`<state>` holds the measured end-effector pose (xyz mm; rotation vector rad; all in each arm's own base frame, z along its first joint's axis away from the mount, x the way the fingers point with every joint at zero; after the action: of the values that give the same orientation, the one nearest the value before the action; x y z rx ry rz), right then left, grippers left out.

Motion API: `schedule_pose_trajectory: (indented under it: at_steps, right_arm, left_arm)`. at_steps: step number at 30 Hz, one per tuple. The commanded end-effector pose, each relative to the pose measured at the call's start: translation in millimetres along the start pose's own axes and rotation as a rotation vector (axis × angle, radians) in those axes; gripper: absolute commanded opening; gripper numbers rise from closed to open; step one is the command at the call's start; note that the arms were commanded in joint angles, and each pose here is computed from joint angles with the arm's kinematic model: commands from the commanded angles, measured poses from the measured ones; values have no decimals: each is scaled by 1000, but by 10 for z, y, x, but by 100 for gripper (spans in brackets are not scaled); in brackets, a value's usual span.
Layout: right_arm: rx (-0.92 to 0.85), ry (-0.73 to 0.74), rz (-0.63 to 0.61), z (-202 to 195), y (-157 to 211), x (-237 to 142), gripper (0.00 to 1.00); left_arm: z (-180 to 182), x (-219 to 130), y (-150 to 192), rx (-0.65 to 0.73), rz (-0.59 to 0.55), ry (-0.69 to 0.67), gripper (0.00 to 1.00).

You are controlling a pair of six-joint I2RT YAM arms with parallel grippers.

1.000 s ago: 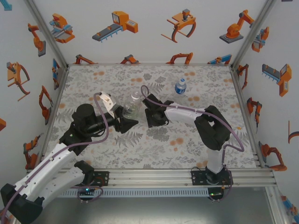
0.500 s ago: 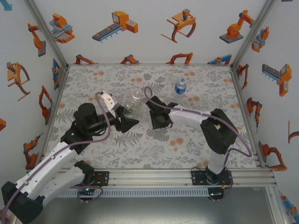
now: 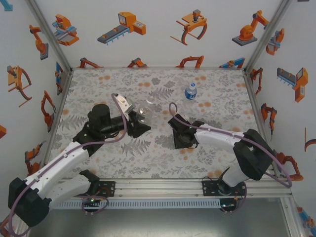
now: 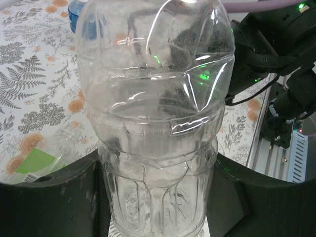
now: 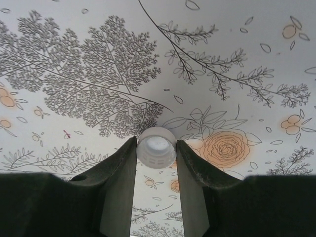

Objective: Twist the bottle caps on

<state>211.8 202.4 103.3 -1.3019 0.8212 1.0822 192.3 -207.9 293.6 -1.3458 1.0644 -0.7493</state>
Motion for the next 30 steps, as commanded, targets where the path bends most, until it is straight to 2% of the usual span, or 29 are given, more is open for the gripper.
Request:
schedule_pose_trajectory:
  at_steps: [1, 10, 16, 30]
  right_arm:
    - [31, 4, -14, -3, 5, -9, 38]
    - [28, -9, -36, 15, -59, -194, 44]
    - [38, -37, -42, 34, -74, -270, 43]
    - [33, -39, -9, 73, -57, -154, 40]
  left_arm:
    - [-28, -16, -273, 40, -86, 33, 0]
    - [-23, -3, -273, 33, -78, 38, 0]
    - [-20, 2, -256, 29, -74, 38, 0]
    - [-12, 14, -249, 25, -72, 39, 0]
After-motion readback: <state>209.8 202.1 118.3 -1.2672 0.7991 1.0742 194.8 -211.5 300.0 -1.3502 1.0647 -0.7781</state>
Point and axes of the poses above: each hand's point on the last joint's axis, 136 mm out from that joint toward the fingers, its own x axis out along the fingers, its own z axis along the line the jaws close on, y = z × x, the point moved 7 cm from there along -x, back along the fingers, and after that the axes turned 4 degrees about x, right-handed, at the moved point
